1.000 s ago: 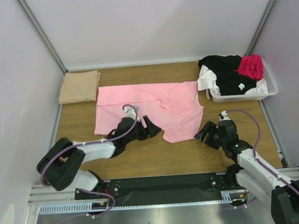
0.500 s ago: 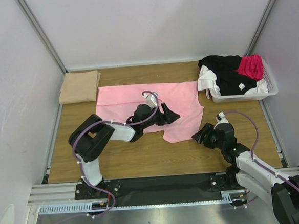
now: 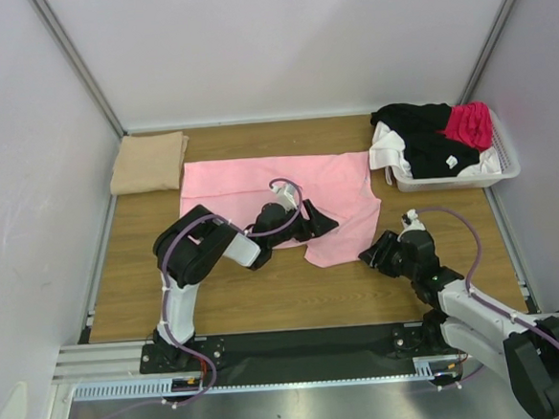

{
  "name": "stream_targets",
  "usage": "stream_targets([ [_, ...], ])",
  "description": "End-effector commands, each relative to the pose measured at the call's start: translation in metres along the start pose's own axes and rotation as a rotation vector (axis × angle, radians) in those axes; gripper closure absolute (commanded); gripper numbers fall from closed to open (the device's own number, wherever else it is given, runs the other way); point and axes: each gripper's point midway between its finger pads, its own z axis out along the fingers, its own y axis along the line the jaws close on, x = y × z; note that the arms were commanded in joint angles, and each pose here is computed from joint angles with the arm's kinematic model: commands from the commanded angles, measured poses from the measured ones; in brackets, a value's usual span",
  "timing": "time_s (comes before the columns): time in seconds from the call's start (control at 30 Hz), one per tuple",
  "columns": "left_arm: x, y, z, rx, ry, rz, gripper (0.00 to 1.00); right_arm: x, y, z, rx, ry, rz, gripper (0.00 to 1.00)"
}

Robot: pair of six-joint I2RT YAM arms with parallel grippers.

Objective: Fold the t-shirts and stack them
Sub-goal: Fold the tshirt

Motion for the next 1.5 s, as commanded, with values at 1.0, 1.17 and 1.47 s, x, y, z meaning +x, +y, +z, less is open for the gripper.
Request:
stream_targets([
  [1.0,-0.001,0.017,0.000,-0.044,-0.080,-0.077,0.25,-0.003,0.006,-0.032,0.105,0.028,0.008,0.59],
  [1.17,-0.002,0.015,0.000,-0.037,-0.082,-0.070,0.25,-0.005,0.005,-0.025,0.067,-0.006,-0.048,0.26],
  [1.47,-0.002,0.014,-0.001,-0.031,-0.082,-0.068,0.26,-0.013,0.029,-0.007,-0.119,-0.076,-0.170,0.06],
])
